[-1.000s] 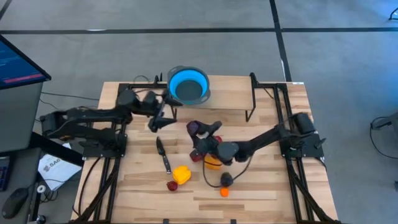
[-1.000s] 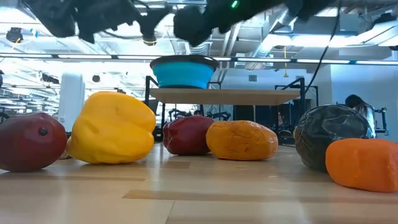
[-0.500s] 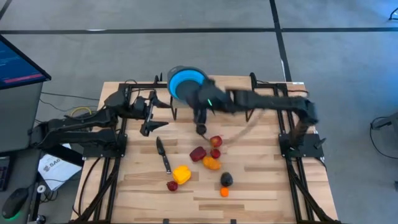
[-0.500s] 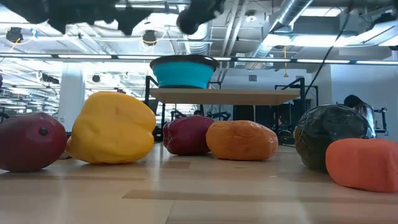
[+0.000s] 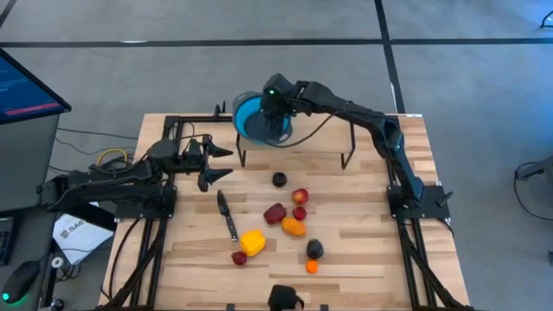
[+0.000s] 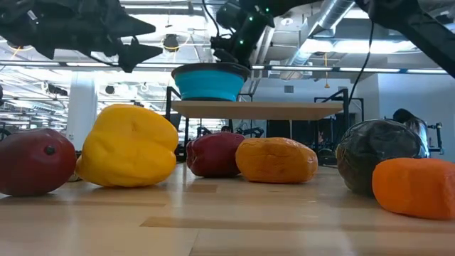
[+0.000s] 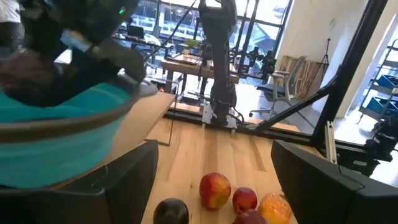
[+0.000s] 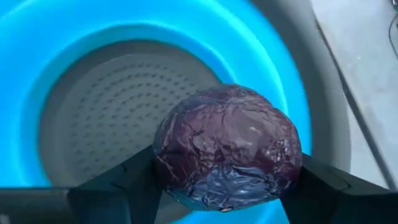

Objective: Pick & Place Fruit
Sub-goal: Put the bottom black plum into the blue strainer bowl on the shelf

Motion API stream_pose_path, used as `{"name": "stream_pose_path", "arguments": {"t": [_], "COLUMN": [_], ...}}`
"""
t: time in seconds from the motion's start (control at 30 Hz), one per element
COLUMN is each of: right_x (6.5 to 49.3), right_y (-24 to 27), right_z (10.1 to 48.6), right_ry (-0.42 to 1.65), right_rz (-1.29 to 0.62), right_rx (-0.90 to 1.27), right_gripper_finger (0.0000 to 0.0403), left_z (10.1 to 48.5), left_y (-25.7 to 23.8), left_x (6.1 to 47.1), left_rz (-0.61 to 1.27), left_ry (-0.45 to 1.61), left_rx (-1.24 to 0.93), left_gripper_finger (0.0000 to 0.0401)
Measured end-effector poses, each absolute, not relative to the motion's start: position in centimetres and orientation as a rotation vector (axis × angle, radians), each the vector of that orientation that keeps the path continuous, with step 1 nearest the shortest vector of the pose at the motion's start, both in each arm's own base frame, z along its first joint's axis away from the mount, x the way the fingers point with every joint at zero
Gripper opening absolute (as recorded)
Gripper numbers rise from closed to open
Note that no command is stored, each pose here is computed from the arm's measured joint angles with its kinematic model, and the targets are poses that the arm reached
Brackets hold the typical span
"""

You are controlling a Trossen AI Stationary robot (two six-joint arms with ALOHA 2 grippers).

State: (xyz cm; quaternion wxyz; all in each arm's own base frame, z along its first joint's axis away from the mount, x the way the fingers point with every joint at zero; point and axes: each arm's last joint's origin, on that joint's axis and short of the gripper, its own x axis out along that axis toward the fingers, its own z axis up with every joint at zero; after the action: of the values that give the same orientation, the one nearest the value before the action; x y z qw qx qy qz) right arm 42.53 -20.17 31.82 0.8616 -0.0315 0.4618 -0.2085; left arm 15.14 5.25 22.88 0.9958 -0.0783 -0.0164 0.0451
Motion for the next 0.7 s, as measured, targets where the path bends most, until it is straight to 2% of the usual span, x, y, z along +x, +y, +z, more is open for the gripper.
{"name": "stream_pose_path", "arguments": {"t": [0.3, 0.7], "right_x": [42.92, 42.79], "right_y": [-20.18, -20.57], "right_z": [32.03, 32.07], "right_ry": [0.919, 0.906], "right_rz": [-0.426, -0.431], "right_rx": [-0.055, -0.028], "right_gripper_finger": [0.0276, 0.034], "left_z": [22.84, 22.95], "left_y": [5.22, 5.22], "left_x": [15.07, 15.06], "left_rz": [0.09, 0.09], "left_ry": [-0.044, -0.054], "left_rx": [-0.16, -0.157], "left_gripper_finger": [0.0305, 0.0305]}}
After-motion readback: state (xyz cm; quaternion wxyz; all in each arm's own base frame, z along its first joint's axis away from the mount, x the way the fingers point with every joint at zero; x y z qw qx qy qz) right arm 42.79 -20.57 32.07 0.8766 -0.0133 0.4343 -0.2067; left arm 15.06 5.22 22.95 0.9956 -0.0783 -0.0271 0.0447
